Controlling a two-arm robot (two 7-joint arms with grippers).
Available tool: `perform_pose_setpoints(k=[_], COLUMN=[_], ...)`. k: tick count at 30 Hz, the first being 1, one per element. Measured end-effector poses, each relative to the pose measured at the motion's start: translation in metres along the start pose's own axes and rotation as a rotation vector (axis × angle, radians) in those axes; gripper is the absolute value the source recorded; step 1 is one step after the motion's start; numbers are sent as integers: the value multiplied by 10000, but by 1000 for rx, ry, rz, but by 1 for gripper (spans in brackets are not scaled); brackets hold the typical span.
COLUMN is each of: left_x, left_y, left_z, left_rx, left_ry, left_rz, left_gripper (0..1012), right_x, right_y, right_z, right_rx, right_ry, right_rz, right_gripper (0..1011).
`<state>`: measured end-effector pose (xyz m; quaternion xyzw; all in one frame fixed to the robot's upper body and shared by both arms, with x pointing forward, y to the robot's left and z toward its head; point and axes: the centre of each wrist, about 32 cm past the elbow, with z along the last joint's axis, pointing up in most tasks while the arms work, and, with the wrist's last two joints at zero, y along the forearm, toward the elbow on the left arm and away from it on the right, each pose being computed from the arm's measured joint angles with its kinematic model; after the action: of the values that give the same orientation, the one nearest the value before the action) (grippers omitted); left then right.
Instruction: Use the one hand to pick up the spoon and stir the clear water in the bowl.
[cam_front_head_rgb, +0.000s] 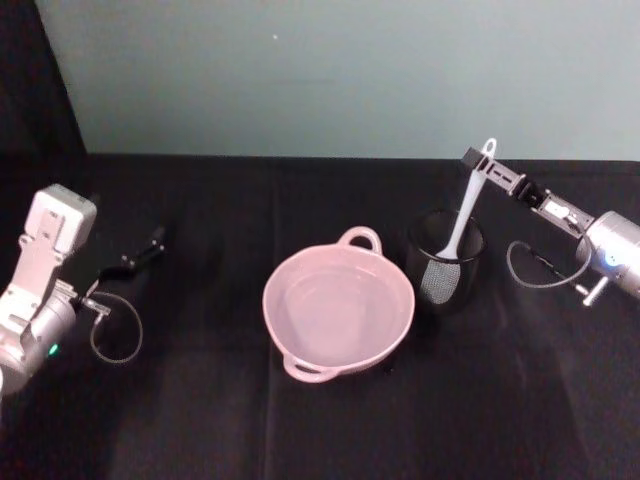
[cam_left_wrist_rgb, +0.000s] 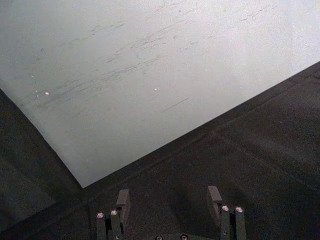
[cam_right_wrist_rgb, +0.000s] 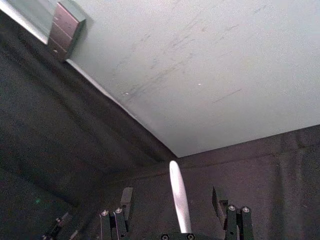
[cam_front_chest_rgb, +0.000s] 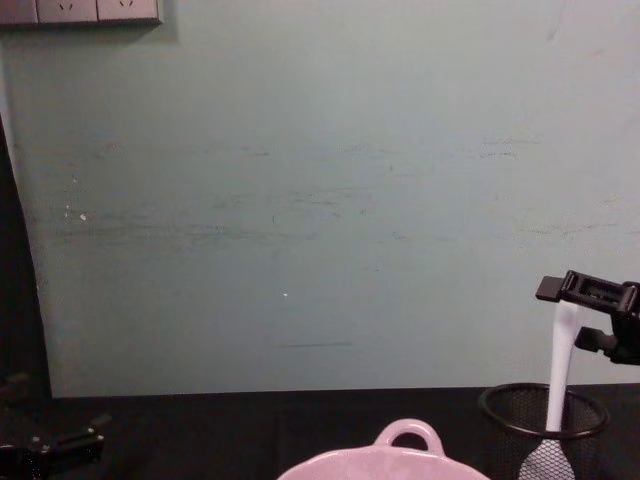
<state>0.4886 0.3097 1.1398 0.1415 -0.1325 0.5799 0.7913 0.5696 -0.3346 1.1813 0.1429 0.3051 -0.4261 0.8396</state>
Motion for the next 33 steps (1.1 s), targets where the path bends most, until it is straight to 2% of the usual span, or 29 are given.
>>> perform_pose_setpoints(k=[5,11,16,24,25,26,28,29,33], left_x=[0,0,0,0,0,0,0,0,0], left_y=[0,0,0,0,0,0,0,0,0], left_z=[0,0,0,0,0,0,0,0,0], left_rx=[0,0,0,0,0,0,0,0,0], left_ry=[0,0,0,0,0,0,0,0,0], left_rz=[0,0,0,0,0,0,0,0,0], left_gripper=[1011,1011,1011,1011,1011,1011,1011,1011,1011], right_x=[83,162,167,151,151,154,158,158,162], right_y=[17,36,53,88,90,93,95,95,92], right_z=[-6,16,41,80,83,87,89,89,90], right_rx=[0,1,0,-7,-9,-10,-10,-10,-11], right_ry=[-5,-38,-45,-52,-53,-52,-51,-51,-53], right_rz=[33,81,93,104,104,105,106,106,107], right_gripper=[1003,1003,947,733,678,678,591,591,421])
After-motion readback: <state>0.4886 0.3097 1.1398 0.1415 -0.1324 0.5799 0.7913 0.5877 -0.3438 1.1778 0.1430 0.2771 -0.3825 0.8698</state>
